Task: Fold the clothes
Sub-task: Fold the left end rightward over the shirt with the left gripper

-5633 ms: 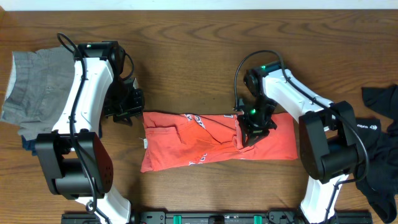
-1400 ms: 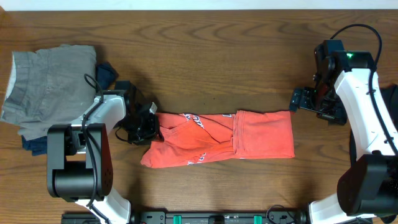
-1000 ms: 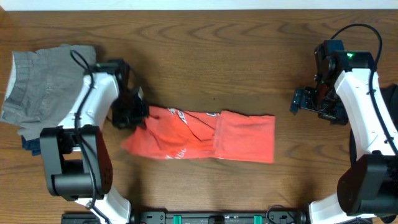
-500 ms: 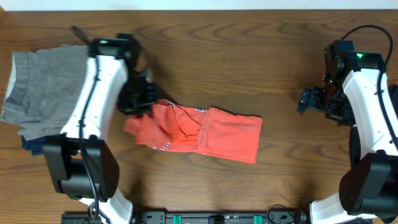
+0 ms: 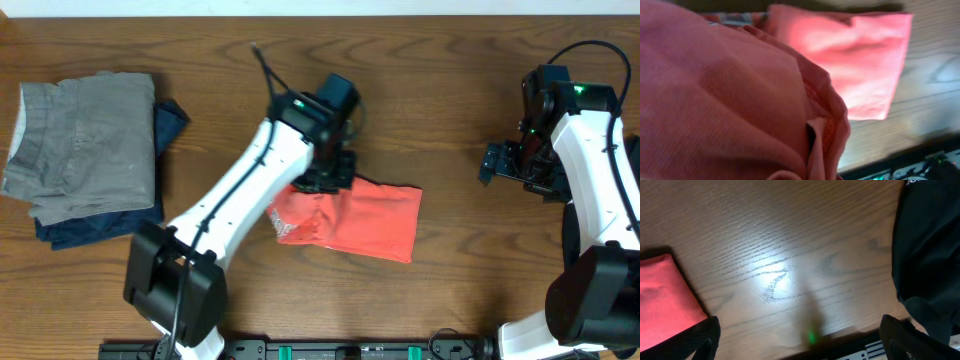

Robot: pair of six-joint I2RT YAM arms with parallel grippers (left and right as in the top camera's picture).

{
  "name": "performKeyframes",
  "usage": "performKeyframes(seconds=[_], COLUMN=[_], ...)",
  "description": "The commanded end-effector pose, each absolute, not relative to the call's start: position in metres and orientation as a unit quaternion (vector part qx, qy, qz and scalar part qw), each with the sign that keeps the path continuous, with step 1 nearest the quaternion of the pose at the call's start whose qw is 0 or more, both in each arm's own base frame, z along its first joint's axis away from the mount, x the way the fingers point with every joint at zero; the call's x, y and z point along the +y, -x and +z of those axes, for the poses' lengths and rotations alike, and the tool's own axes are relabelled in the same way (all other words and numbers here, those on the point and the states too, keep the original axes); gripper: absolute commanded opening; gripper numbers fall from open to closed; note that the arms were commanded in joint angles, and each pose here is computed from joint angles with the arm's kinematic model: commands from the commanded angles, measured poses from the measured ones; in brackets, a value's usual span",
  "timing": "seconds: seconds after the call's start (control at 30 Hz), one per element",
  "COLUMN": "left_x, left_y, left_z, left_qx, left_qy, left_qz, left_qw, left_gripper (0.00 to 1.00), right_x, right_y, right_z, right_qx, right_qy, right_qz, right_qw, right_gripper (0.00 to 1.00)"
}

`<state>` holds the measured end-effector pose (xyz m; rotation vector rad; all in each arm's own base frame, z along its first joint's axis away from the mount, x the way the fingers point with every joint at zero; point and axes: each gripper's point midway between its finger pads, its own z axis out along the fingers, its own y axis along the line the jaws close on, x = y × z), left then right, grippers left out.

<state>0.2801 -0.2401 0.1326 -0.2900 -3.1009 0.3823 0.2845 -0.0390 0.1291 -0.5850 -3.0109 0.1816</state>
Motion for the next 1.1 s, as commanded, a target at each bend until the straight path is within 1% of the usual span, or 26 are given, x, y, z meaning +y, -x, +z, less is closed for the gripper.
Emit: performKeyframes(seconds=[0.0, 0.2, 0.4, 0.47, 0.5, 0.53, 0.57, 0.63, 0.67, 0.77, 0.87, 1.07], left_x=[-0.256, -0.269, -0.281, -0.284, -0.286, -0.287, -0.288, -0.29, -0.291, -0.289, -0.284, -0.264], left_y=[-0.279, -0.276, -0.265, -0.266, -0.267, -0.269, -0.27, -0.273, -0.275, -0.28, -0.282, -0.282], left_z=[0.147, 0.148, 0.153, 0.157, 0.16, 0.163, 0.167, 0.175, 0.18, 0.186, 0.185, 0.178], left_qx=[-0.987, -0.986, -0.98, -0.979, -0.978, -0.977, -0.976, -0.974, -0.973, -0.974, -0.976, -0.984], left_qy=[0.088, 0.089, 0.092, 0.093, 0.094, 0.095, 0.099, 0.108, 0.111, 0.11, 0.11, 0.113], left_qz=[0.129, 0.138, 0.176, 0.183, 0.187, 0.189, 0.191, 0.197, 0.199, 0.191, 0.178, 0.124], left_qw=[-0.027, -0.035, -0.01, -0.01, -0.014, -0.018, -0.022, -0.032, -0.037, -0.053, -0.056, -0.061], left_gripper=[0.06, 0.06, 0.06, 0.06, 0.06, 0.06, 0.06, 0.06, 0.06, 0.06, 0.06, 0.06], right_x=[-0.041, -0.039, -0.03, -0.022, -0.019, -0.016, -0.012, -0.001, 0.008, 0.03, 0.047, 0.066], right_y=[-0.286, -0.285, -0.283, -0.282, -0.281, -0.279, -0.277, -0.274, -0.272, -0.27, -0.265, -0.254], right_z=[0.132, 0.132, 0.13, 0.125, 0.12, 0.115, 0.109, 0.098, 0.091, 0.071, 0.052, 0.026], right_qx=[-0.982, -0.983, -0.985, -0.988, -0.988, -0.988, -0.988, -0.987, -0.987, -0.985, -0.985, -0.987], right_qy=[0.178, 0.172, 0.166, 0.15, 0.147, 0.146, 0.144, 0.141, 0.138, 0.126, 0.111, 0.096], right_qz=[0.057, 0.051, 0.029, 0.009, 0.005, 0.0, -0.007, -0.03, -0.049, -0.09, -0.109, -0.111], right_qw=[0.031, 0.034, 0.042, 0.047, 0.05, 0.054, 0.058, 0.065, 0.069, 0.07, 0.068, 0.068], right_gripper=[0.99, 0.99, 0.98, 0.84, 0.71, 0.46, 0.3, 0.09, 0.01, 0.01, 0.01, 0.01])
